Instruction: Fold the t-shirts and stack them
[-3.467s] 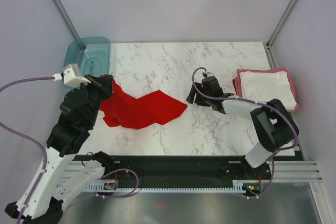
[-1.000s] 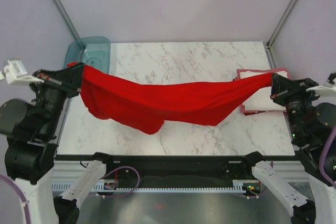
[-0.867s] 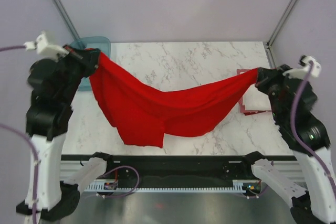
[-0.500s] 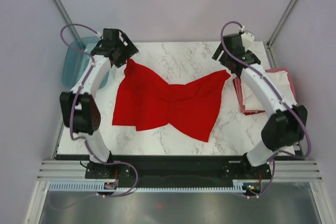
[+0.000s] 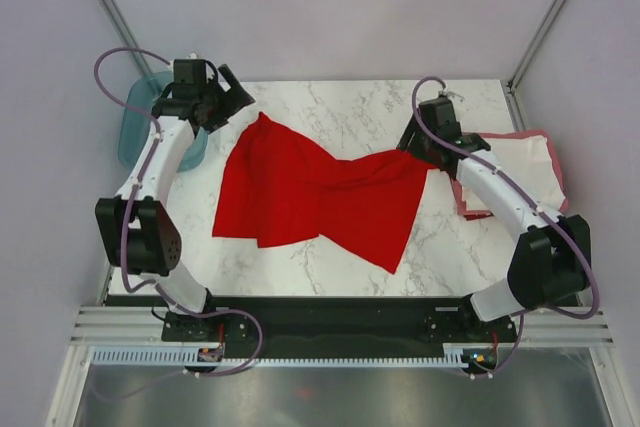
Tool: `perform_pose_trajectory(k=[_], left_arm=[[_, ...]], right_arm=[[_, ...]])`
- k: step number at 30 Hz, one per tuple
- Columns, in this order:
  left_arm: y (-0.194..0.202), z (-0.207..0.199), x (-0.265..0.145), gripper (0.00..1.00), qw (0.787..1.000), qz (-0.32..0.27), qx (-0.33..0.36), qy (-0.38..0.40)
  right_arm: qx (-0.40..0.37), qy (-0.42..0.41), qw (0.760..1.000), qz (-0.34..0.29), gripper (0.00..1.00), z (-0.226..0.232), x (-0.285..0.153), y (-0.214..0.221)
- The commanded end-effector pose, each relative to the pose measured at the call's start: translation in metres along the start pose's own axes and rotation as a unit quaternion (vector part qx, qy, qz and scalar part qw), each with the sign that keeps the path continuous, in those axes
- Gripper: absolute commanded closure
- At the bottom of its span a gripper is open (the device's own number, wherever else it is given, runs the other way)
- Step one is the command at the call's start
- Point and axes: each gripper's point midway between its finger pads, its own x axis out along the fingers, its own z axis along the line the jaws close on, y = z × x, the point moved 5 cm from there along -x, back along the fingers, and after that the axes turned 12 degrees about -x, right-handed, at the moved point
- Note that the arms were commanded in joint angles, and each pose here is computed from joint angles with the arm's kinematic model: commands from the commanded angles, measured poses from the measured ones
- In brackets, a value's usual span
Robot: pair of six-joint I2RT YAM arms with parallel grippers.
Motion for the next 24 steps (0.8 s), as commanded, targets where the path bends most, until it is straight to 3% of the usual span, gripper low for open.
perform_pose_trajectory(k=[1, 7, 12, 17, 24], left_arm=[[0.018, 0.022, -0.023, 0.02, 0.999, 0.009, 0.037, -0.010], [0.059, 0.056, -0.051, 0.06, 0.999, 0.042, 0.009, -0.023], [0.083, 0.092, -0.067, 0.05, 0.996, 0.029, -0.044, -0.076], [0.107, 0.118, -0.087, 0.00, 0.991, 0.013, -0.100, -0.088], [0.124, 0.139, -0.095, 0.00, 0.992, 0.011, -0.083, -0.099]], right_arm=[[-0.030, -0.010, 0.999, 0.036, 0.28, 0.005, -0.003, 0.042], [-0.075, -0.008, 0.994, 0.082, 0.24, 0.003, -0.022, 0.122], [-0.082, -0.010, 0.990, 0.114, 0.23, -0.012, -0.045, 0.181], [-0.074, -0.043, 0.990, 0.114, 0.23, -0.003, -0.070, 0.211], [-0.114, -0.038, 0.982, 0.148, 0.28, -0.002, -0.078, 0.248]])
